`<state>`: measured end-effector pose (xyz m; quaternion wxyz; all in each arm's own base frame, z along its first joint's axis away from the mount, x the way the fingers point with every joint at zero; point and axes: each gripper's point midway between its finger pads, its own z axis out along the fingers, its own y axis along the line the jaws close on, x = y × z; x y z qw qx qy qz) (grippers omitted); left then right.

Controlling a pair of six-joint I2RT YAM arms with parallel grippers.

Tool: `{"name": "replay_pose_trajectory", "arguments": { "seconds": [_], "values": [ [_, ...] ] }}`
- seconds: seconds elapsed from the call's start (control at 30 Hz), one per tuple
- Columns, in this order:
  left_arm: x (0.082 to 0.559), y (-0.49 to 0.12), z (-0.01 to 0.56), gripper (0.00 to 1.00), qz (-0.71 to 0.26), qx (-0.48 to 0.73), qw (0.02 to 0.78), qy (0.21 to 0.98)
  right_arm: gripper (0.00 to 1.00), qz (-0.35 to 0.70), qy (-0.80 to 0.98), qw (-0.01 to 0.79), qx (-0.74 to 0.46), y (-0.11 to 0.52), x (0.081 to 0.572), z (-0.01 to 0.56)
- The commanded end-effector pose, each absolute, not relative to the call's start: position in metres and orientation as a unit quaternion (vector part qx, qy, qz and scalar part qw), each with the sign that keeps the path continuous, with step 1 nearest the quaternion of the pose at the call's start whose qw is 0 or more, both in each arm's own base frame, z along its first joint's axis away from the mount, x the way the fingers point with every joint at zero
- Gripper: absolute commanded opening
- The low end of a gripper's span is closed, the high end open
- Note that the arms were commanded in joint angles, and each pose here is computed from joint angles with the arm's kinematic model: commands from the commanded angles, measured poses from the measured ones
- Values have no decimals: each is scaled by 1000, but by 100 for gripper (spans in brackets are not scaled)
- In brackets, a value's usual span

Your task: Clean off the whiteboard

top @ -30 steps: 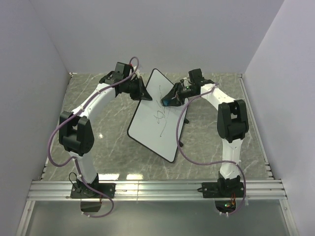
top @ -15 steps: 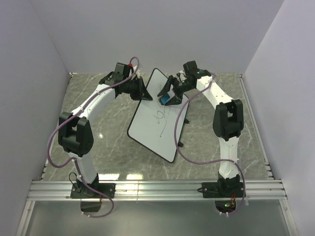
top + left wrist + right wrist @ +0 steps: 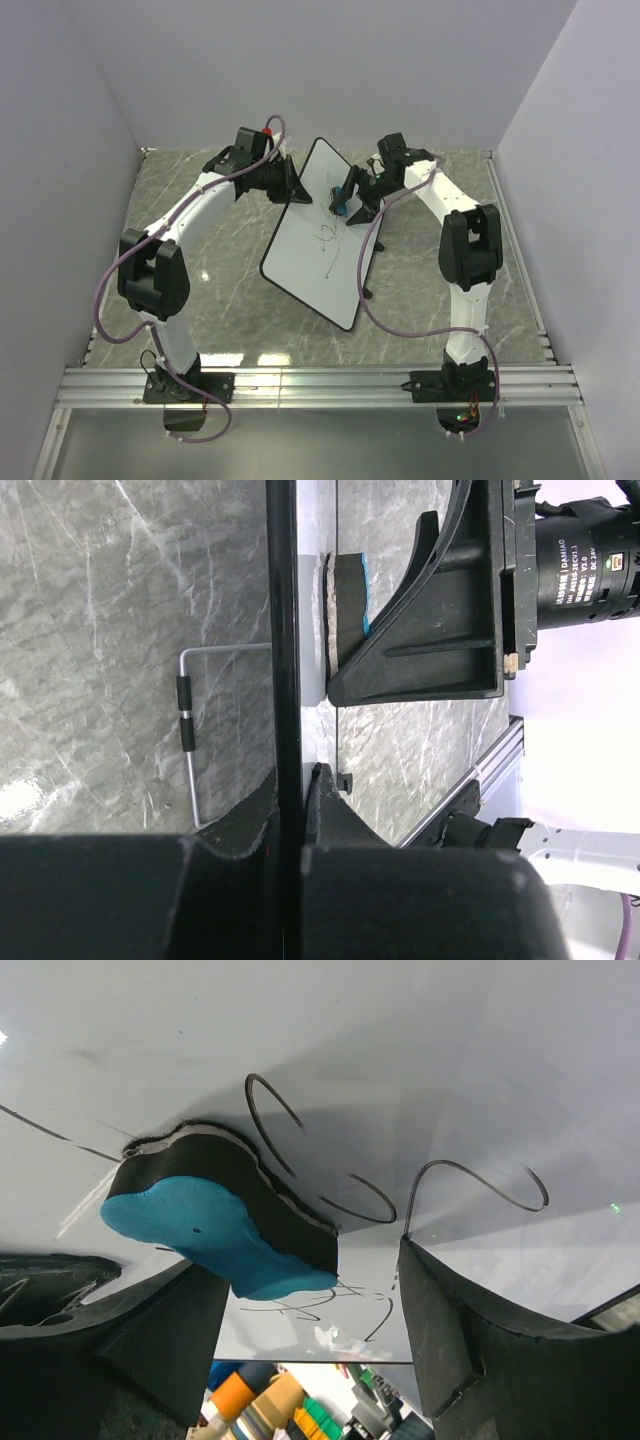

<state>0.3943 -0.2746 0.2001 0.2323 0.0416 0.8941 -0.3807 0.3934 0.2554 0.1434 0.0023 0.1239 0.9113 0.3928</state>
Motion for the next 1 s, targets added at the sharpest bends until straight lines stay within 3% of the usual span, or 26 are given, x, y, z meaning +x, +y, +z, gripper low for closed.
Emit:
{"name": "replay_pose_trajectory", "arguments": {
  "seconds": [0.0,0.23,0.37,0.47,0.97],
  "values": [
    [344,-261,93,0,-225,130,145,955,74,407,906,46,107,252,403,169],
    [345,-259,95,0,-222,130,149,955,73,401,906,86,108,239,433,192],
    [344,-259,95,0,-222,131,148,955,67,394,908,91,110,230,447,194],
    [343,-259,96,0,-221,132,150,954,61,390,910,87,108,228,445,191],
    [342,-259,92,0,-225,132,145,955,56,394,914,76,66,242,417,188]
  ]
}}
